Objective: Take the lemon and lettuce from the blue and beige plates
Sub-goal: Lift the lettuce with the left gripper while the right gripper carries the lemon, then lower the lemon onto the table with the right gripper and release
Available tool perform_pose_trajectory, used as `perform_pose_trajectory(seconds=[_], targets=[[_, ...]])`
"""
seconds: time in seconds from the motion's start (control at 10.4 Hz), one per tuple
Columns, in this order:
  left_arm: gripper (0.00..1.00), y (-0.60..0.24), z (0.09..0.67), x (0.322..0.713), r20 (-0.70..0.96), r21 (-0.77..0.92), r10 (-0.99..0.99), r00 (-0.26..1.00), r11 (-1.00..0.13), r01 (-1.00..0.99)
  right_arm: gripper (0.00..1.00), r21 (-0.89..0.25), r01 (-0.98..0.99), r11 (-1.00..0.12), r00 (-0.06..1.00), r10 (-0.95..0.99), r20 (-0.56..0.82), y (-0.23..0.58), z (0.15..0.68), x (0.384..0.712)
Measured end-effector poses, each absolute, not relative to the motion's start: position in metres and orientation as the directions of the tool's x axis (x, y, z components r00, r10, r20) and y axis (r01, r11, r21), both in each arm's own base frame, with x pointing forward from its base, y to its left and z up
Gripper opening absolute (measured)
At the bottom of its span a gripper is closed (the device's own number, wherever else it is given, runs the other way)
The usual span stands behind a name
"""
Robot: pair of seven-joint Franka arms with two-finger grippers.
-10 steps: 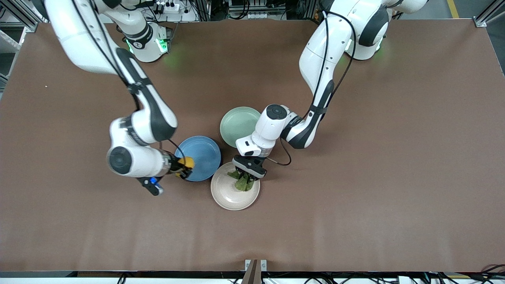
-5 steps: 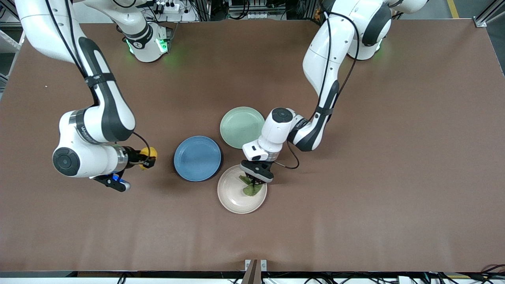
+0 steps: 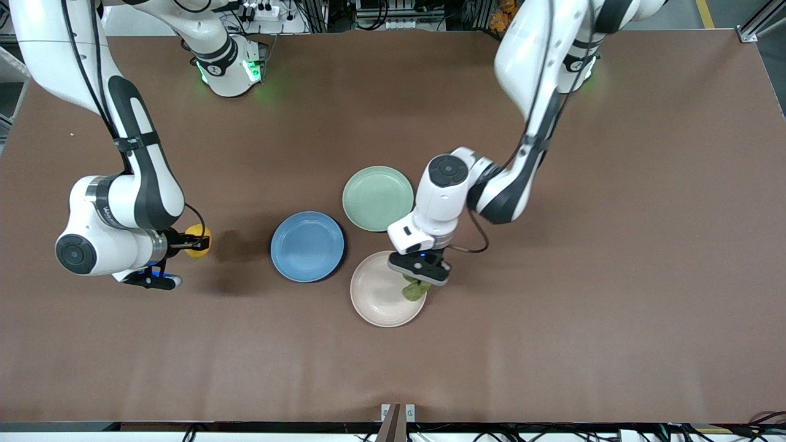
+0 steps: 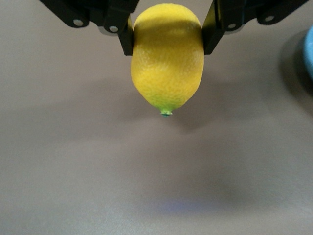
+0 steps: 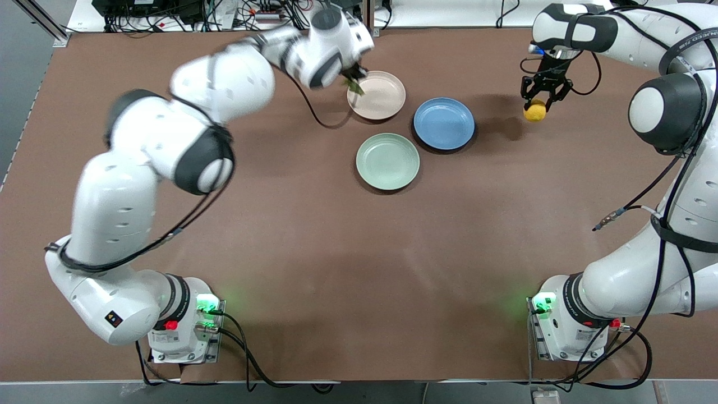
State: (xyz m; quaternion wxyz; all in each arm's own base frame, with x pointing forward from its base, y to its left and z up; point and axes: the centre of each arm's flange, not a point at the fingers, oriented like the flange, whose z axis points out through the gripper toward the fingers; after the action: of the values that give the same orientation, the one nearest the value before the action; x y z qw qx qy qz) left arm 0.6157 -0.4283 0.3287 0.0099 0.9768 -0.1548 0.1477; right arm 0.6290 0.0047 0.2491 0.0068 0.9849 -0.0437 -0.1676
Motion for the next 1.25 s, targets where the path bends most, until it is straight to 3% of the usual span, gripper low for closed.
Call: perform_pose_trajectory(seconds=[0.19, 0.29, 0.67, 0.77, 0.96, 1.05, 1.25], targets=[[0.05, -0.344, 0.384, 0.632, 0.141, -0.068, -0.209, 0.968, -0.977, -0.202, 0.61, 0.03, -0.005, -1.0, 0.956, -0.014, -0.294, -0.002, 0.227, 0.62], [0.05, -0.302, 0.379, 0.64, 0.071, -0.088, -0.178, 0.982, -0.981, -0.171, 0.61, 0.026, 0.012, -1.0, 0.957, 0.004, -0.291, -0.006, 0.219, 0.615], [0.05, -0.197, 0.282, 0.657, -0.107, -0.137, -0.047, 0.993, -0.989, -0.061, 0.61, 0.019, 0.041, -0.999, 0.959, 0.034, -0.283, -0.009, 0.209, 0.608], [0.05, -0.195, 0.267, 0.656, -0.122, -0.142, -0.045, 0.991, -0.988, -0.062, 0.68, 0.019, 0.041, -0.999, 0.959, 0.034, -0.281, -0.009, 0.211, 0.608], [0.06, -0.19, 0.251, 0.658, -0.133, -0.144, -0.035, 0.99, -0.988, -0.055, 0.96, 0.017, 0.042, -0.999, 0.954, 0.035, -0.297, -0.008, 0.233, 0.611], [0.11, -0.184, 0.248, 0.66, -0.131, -0.139, -0.024, 0.991, -0.989, -0.042, 1.0, 0.015, 0.041, -0.999, 0.947, 0.034, -0.319, -0.007, 0.261, 0.617], [0.4, -0.179, 0.254, 0.665, -0.114, -0.131, -0.013, 0.993, -0.991, -0.028, 1.0, 0.012, 0.039, -0.999, 0.937, 0.032, -0.348, -0.005, 0.348, 0.636]])
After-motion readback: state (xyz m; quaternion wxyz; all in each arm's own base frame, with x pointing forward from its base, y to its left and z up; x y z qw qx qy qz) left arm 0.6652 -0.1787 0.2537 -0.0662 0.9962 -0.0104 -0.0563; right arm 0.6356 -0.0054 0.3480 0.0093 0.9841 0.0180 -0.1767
